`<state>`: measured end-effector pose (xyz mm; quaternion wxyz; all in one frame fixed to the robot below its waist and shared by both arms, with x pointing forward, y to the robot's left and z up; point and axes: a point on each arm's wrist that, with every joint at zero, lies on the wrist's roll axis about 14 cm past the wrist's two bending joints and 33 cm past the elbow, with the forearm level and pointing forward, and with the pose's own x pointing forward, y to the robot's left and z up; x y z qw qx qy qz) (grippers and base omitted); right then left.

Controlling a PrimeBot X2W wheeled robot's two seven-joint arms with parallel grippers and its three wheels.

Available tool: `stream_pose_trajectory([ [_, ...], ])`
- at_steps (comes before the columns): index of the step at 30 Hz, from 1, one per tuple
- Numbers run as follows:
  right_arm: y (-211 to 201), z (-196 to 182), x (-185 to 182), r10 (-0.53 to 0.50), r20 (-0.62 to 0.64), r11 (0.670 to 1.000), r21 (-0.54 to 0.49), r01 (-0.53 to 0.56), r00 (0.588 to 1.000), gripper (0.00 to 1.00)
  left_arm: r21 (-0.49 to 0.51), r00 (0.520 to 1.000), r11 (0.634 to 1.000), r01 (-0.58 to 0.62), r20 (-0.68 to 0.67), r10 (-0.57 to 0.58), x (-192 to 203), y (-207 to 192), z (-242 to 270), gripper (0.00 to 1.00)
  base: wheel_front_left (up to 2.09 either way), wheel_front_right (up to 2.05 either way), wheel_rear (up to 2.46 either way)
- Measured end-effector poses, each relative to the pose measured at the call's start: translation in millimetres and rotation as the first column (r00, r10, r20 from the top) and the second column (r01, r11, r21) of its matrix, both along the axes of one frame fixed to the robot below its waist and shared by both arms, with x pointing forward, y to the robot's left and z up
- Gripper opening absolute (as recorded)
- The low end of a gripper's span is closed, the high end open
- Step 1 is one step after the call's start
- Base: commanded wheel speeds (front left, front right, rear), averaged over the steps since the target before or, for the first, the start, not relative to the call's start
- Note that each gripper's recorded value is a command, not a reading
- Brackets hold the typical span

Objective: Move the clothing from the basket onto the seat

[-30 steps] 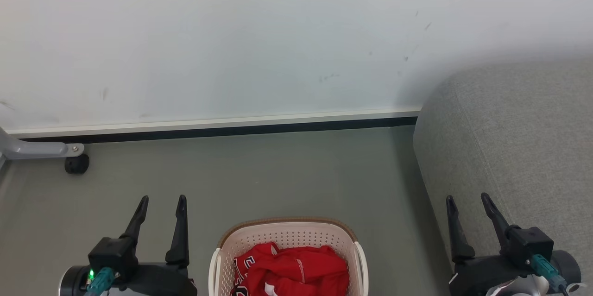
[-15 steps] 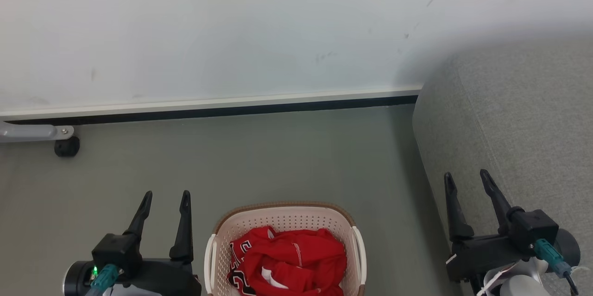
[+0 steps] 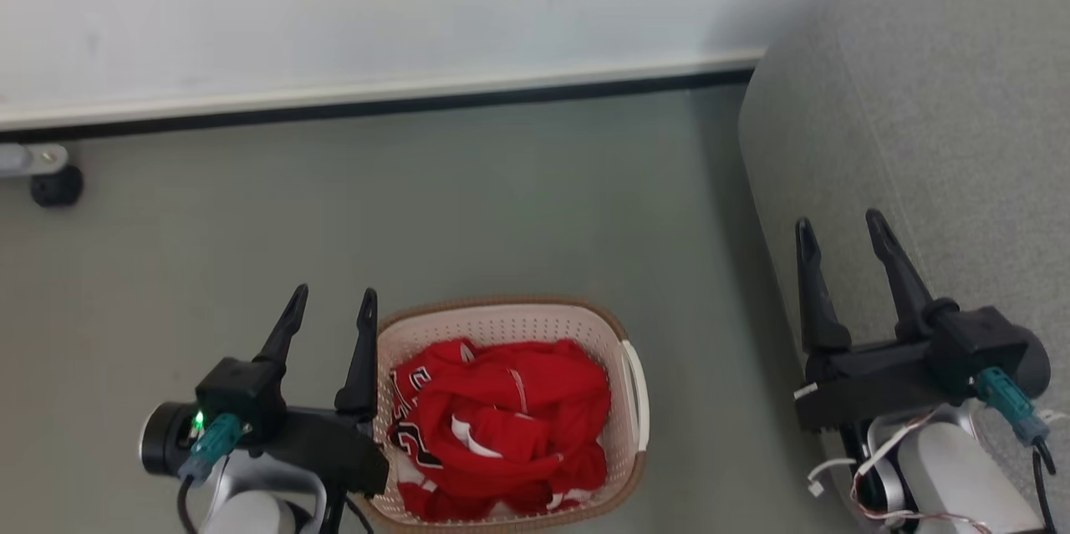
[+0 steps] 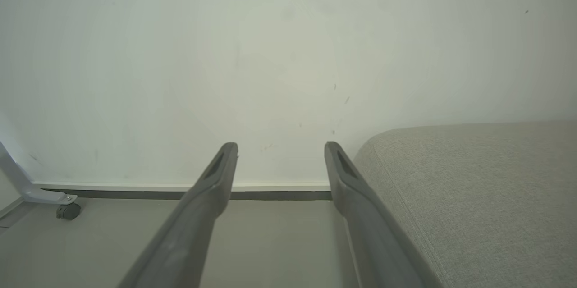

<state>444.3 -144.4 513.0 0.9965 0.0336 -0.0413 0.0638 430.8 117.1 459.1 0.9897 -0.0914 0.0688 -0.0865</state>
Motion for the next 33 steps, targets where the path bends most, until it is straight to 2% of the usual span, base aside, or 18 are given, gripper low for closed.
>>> stream_pose_trajectory([
  [7,1,-7,22,-0.006,0.001,1.000,0.017,0.006,1.000,1.00,-0.008,0.992,0.995,0.095,-0.081,-0.095,22,-30,-31,1.00,0.00,0.00,0.00],
  [15,1,-15,49,-0.017,0.007,0.999,0.036,0.017,1.000,1.00,-0.022,0.951,0.975,0.222,-0.214,-0.222,40,-68,-82,1.00,0.00,0.00,0.00],
  [23,-8,-35,67,-0.040,-0.017,0.999,0.033,0.041,0.999,1.00,-0.043,0.875,0.949,0.313,-0.377,-0.305,42,-94,-144,1.00,0.00,0.00,0.00],
  [29,-10,-51,77,-0.048,-0.034,0.998,0.026,0.049,0.998,1.00,-0.054,0.800,0.930,0.363,-0.495,-0.340,35,-104,-191,1.00,0.00,0.00,0.00],
  [30,-10,-56,80,-0.046,-0.038,0.999,0.023,0.047,0.998,1.00,-0.058,0.773,0.922,0.382,-0.528,-0.353,33,-107,-205,1.00,0.00,0.00,0.00],
  [33,-10,-63,82,-0.045,-0.050,0.999,0.018,0.046,0.998,1.00,-0.066,0.744,0.914,0.400,-0.559,-0.366,30,-111,-218,1.00,0.00,0.00,0.00],
])
